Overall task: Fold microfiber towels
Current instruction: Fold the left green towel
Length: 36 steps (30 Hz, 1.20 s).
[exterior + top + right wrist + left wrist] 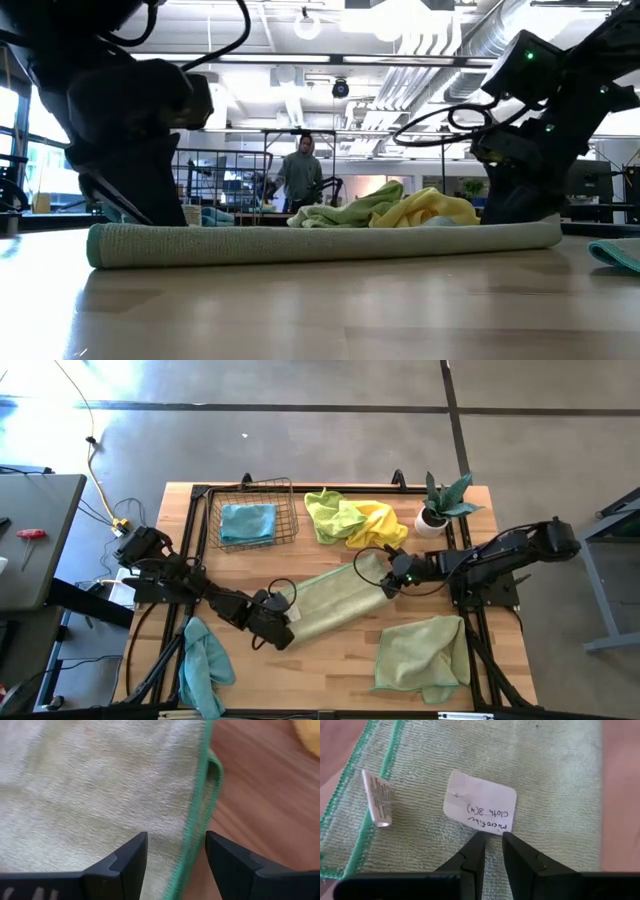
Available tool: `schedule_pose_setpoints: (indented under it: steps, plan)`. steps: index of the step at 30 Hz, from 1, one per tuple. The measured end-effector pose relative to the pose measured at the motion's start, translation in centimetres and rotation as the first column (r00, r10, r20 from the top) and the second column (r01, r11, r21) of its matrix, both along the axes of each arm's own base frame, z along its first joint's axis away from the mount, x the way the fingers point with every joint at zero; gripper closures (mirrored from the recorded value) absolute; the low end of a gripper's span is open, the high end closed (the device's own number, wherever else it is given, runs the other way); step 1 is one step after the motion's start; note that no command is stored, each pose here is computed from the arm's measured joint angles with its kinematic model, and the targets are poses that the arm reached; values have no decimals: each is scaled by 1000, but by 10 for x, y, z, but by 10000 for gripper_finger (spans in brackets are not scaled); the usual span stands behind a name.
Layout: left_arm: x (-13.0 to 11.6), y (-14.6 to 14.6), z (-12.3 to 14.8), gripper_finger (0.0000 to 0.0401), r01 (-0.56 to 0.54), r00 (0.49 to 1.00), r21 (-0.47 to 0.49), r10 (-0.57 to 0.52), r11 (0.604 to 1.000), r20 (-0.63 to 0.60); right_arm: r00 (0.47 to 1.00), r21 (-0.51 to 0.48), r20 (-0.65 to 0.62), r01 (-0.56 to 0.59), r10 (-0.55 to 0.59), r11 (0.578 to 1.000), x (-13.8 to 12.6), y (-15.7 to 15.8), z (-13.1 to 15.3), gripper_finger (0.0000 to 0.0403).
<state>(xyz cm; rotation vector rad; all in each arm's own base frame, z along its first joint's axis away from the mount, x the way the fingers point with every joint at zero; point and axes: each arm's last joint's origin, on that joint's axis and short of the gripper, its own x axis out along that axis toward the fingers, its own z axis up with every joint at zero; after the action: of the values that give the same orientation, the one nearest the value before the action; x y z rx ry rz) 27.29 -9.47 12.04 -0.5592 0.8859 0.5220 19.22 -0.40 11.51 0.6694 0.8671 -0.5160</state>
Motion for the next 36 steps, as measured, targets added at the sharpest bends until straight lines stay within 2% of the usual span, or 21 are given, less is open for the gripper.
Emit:
schedule_pose_setpoints:
  steps: [6, 9, 13, 21, 30, 36]
  plan:
    - [0, 0, 0, 343, 8, 1000, 4, -8, 1000, -1, 999, 12, 38, -8, 8, 1000, 8, 5, -5, 211]
    - [0, 0, 0, 343, 8, 1000, 4, -8, 1000, 0, 999, 24, 40, -5, 4, 1000, 8, 5, -5, 226]
    - [0, 0, 0, 343, 8, 1000, 4, -8, 1000, 0, 999, 33, 38, -10, 9, 999, 8, 5, -5, 269]
    - [0, 0, 1, 343, 8, 1000, 3, -8, 1000, 1, 998, 25, 28, -65, 65, 998, 7, 6, -6, 391]
    - [0, -2, 1, 343, 32, 999, -39, -32, 999, -9, 992, 12, -10, -127, 127, 992, 5, 1, -6, 399]
    - [0, -4, 1, 343, 56, 998, -83, -57, 995, -13, 984, 46, -138, -109, 115, 993, 0, -10, 7, 401]
